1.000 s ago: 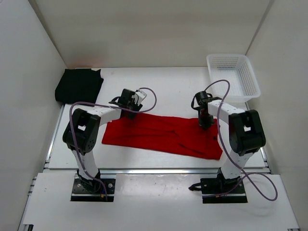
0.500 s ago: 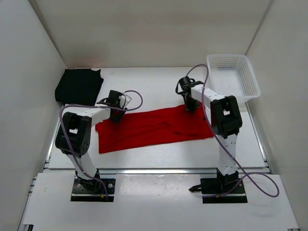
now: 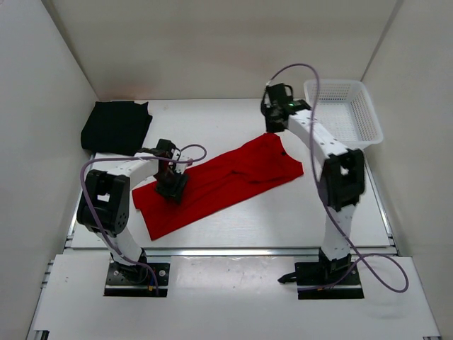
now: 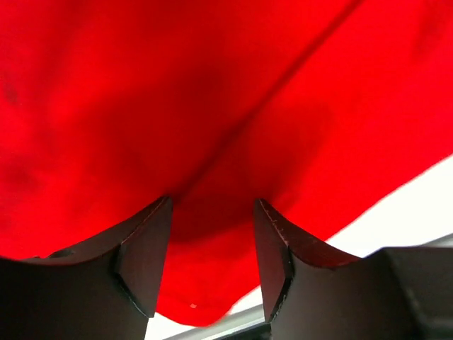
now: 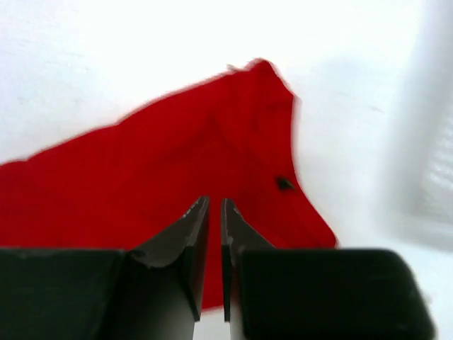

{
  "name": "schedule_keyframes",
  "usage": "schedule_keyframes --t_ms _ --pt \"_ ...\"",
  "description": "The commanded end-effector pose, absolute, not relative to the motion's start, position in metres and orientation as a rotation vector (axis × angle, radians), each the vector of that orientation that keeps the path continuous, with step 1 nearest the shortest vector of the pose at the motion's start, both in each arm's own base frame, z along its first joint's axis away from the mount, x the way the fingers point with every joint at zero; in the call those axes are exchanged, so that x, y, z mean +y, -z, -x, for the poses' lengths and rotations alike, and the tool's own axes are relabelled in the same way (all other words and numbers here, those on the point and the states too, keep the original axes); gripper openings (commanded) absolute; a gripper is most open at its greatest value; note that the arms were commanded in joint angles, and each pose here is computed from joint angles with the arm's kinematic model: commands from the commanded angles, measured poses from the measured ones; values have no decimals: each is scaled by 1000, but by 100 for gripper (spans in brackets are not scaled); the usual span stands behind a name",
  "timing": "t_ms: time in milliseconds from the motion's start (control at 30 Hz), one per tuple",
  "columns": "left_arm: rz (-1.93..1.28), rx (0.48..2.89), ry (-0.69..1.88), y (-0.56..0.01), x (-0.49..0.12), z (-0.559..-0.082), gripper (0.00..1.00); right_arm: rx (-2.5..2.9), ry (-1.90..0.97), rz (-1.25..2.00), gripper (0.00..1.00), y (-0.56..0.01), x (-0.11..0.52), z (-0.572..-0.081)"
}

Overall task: Fold and stack the t-shirts
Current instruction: Rotate the tshirt 90 degrees

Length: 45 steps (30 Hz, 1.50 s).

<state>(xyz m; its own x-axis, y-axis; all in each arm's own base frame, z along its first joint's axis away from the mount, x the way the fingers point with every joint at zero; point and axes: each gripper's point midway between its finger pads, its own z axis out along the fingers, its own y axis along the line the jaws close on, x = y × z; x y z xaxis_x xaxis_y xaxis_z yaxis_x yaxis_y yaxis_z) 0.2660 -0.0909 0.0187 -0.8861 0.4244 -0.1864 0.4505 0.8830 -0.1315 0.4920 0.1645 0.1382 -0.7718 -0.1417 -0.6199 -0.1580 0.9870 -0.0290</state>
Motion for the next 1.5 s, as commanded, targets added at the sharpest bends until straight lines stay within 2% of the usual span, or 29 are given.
schedule_keyframes --t_ms 0,133,200,233,267,400,433,467,500,533,600,800,1100,1300,1333,1467 --pt "-643 2876 406 -40 -109 -258 60 2404 -78 132 9 -184 126 -446" --pt "-652 2795 278 -58 -100 -270 60 2465 -38 142 12 -157 107 -374" --pt "-646 2740 204 -70 -93 -281 60 2429 -56 99 27 -159 95 -351" --pt "-638 2712 168 -77 -89 -287 60 2443 -34 45 54 -149 86 -340" --pt "-614 2705 124 -80 -81 -290 60 2445 5 4 68 -141 75 -334" --pt "-498 2634 -53 -92 -46 -306 63 2316 13 -60 86 -145 67 -345" --pt "-484 2614 -82 -95 -39 -307 64 2301 -10 -69 86 -142 69 -347" --pt "-451 2610 -122 -96 -26 -309 65 2300 -47 -64 85 -140 75 -347" --pt "-418 2622 -125 -93 -17 -309 65 2313 -79 -76 74 -133 76 -346" --pt "-393 2625 -125 -92 -13 -308 66 2332 -75 -91 43 -125 73 -344" --pt "-300 2654 -97 -86 2 -309 65 2352 -110 -175 0 -116 71 -343" --pt "-388 2615 -91 -73 -15 -311 66 2428 -128 -249 0 -83 73 -345" --pt "-275 2674 -129 -69 12 -312 66 2485 -91 -331 0 -40 105 -388" --pt "-279 2760 -223 -51 30 -301 66 2578 -12 -231 0 -15 122 -405" --pt "-257 2781 -240 -48 39 -299 67 2644 12 -207 0 3 123 -400" --pt "-262 2819 -227 -44 42 -295 66 2634 81 -98 0 4 139 -445"
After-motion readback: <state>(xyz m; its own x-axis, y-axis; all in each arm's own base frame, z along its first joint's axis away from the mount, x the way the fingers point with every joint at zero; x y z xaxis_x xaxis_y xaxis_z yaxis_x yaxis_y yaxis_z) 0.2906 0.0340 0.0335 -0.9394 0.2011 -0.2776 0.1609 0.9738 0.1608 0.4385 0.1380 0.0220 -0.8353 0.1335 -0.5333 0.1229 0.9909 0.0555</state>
